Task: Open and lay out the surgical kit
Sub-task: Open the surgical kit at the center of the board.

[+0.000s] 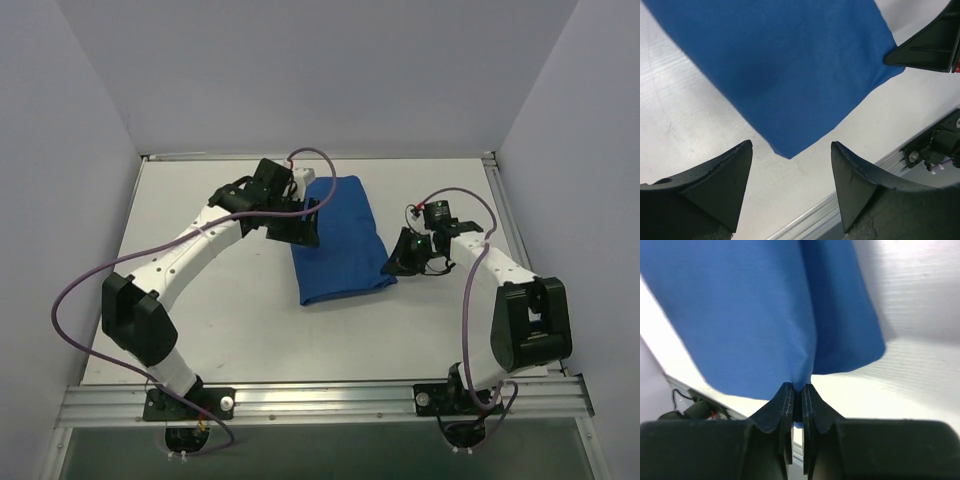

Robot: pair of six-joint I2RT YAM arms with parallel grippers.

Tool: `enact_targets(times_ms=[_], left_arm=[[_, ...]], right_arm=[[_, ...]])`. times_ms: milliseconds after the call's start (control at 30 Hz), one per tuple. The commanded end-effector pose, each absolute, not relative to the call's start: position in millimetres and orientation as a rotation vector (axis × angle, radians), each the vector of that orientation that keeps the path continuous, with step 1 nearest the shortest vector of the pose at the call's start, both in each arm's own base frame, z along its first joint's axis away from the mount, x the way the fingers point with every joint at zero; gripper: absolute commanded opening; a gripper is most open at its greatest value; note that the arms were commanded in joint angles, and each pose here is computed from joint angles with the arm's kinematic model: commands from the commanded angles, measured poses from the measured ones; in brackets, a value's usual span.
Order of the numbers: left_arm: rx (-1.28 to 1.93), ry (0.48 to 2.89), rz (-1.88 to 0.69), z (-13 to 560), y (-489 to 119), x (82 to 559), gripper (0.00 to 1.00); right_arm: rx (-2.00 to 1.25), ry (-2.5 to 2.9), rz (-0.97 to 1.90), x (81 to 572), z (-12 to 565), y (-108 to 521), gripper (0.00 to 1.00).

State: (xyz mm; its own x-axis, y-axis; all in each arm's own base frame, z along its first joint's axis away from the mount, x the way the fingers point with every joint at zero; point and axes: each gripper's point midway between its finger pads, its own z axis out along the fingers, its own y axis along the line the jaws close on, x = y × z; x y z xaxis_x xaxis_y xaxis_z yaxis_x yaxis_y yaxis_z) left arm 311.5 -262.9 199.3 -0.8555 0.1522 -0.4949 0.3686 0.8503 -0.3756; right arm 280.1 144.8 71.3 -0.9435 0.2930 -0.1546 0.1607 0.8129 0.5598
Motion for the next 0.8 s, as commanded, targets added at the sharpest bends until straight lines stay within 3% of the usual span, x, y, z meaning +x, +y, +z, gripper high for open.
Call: enact_targets(times_ms=[0, 133, 367, 767], left_arm=[[0.580, 2.285, -0.691, 246.6, -300.7, 311.5, 0.73], [0.686, 2.063, -0.690, 263.8, -338.4, 304.9, 0.79], [0.759, 2.045, -0.642, 243.4, -382.4, 303.9, 0.85], [0.790, 2.075, -0.558, 213.6, -398.4, 308.4, 0.84]], right_arm=[[0.302, 2.666, 0.955, 289.7, 126.3, 167.2, 0.00], [0.330, 2.620, 1.040, 296.8, 160.4, 184.4, 0.00], [0.560, 2.555, 1.168, 304.3, 178.6, 197.4, 0.00], [0.742, 2.469, 1.236, 307.3, 206.9, 199.8, 0.00]])
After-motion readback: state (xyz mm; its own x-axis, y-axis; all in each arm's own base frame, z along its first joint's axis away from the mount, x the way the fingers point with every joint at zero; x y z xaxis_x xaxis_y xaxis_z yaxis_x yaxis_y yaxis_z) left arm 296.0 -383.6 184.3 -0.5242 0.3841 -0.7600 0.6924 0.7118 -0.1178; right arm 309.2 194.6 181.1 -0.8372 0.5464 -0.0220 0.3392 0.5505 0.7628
